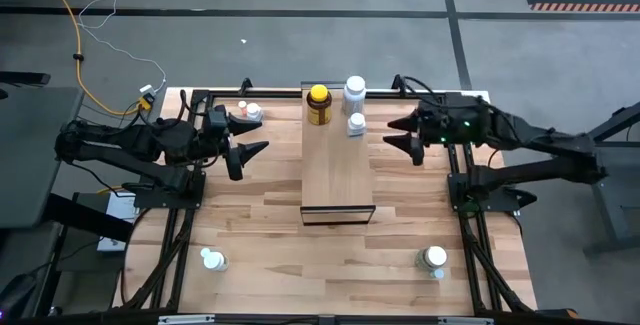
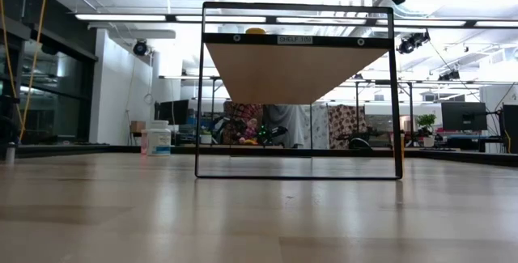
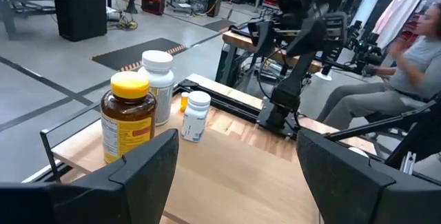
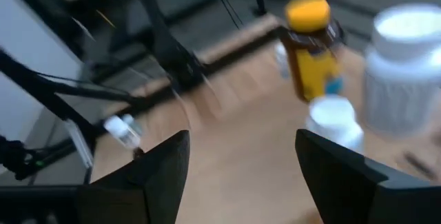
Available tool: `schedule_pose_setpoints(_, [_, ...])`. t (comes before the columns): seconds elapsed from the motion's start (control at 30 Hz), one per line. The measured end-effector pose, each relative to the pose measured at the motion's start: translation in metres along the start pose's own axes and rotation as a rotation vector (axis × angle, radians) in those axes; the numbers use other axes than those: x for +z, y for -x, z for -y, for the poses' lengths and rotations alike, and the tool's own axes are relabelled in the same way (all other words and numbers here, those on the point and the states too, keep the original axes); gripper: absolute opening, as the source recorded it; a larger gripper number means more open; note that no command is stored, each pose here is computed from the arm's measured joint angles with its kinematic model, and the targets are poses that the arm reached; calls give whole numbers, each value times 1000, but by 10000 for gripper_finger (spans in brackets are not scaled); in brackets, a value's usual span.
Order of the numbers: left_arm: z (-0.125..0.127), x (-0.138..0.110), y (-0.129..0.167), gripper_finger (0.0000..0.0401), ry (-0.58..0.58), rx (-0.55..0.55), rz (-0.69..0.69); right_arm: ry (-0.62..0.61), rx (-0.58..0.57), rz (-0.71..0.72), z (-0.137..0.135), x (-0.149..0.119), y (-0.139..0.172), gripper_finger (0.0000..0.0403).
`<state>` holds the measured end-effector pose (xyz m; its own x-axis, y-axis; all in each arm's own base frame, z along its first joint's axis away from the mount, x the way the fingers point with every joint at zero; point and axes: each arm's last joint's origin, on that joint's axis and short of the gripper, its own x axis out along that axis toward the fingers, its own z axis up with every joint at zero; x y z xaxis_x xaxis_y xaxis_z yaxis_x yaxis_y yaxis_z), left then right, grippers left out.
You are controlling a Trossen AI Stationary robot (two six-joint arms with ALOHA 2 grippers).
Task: Pick and place medicine bottles onto shelf by color
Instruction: Put the white blue pill bottle on the shelf
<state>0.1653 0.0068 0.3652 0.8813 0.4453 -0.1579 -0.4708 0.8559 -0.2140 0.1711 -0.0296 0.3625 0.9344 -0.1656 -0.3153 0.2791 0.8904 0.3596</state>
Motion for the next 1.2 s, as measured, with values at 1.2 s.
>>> schedule_pose_setpoints(1.2, [-111,-35,-71,322,168,663,-640,56,61,69,0,-16,-4,255])
